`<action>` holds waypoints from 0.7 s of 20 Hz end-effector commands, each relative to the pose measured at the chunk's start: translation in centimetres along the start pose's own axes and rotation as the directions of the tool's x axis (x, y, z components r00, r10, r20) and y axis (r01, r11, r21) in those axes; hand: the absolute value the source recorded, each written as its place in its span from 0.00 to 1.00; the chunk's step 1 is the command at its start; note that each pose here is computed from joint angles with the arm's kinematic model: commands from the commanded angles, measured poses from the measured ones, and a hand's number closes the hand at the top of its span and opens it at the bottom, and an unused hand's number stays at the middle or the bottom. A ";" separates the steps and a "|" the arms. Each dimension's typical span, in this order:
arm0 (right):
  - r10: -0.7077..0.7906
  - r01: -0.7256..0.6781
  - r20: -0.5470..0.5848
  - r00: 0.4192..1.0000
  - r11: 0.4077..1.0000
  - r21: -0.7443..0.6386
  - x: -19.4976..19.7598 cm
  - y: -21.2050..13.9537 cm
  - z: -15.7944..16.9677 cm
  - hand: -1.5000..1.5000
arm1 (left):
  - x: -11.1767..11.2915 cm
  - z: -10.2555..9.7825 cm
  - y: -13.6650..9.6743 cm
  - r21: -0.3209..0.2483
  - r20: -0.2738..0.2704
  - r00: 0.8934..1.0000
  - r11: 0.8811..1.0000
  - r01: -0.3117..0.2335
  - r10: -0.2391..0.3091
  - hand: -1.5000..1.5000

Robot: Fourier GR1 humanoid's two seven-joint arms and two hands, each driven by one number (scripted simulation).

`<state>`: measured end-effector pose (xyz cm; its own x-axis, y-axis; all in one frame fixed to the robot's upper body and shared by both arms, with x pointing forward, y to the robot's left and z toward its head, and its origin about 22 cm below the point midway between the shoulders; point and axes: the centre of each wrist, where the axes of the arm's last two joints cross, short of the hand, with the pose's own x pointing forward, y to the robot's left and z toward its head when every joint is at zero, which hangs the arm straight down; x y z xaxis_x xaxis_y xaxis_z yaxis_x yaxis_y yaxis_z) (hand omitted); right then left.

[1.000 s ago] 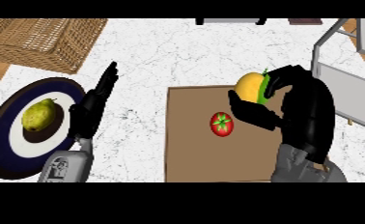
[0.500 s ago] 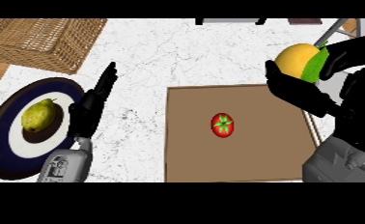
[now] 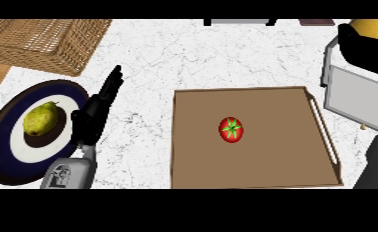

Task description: Pick the lemon from the tray and place it in the tiered shelf

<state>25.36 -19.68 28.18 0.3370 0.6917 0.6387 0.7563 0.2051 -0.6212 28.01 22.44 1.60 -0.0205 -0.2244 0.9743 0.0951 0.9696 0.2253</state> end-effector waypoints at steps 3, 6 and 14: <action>0.060 -0.066 -0.097 0.993 0.996 -0.057 1.8 -1.2 -4.2 1.00 | 0.4 0.3 0.8 -0.016 -0.014 1.000 1.000 0.010 -0.011 0.50; 0.085 -0.094 -0.090 0.992 0.991 -0.091 0.2 -0.4 -5.2 1.00 | 0.7 -0.4 0.8 0.018 0.010 1.000 1.000 0.011 -0.011 0.50; 0.132 -0.137 -0.050 0.990 0.982 -0.126 -1.4 -1.7 -10.9 1.00 | -0.7 -0.8 -0.3 -0.001 0.005 1.000 1.000 0.005 -0.005 0.50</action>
<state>28.28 -26.57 32.87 0.4432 0.6712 0.5942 0.7735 0.0486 -0.6319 28.37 22.62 0.88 -0.0221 -0.2293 0.9731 0.0935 0.9686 0.2304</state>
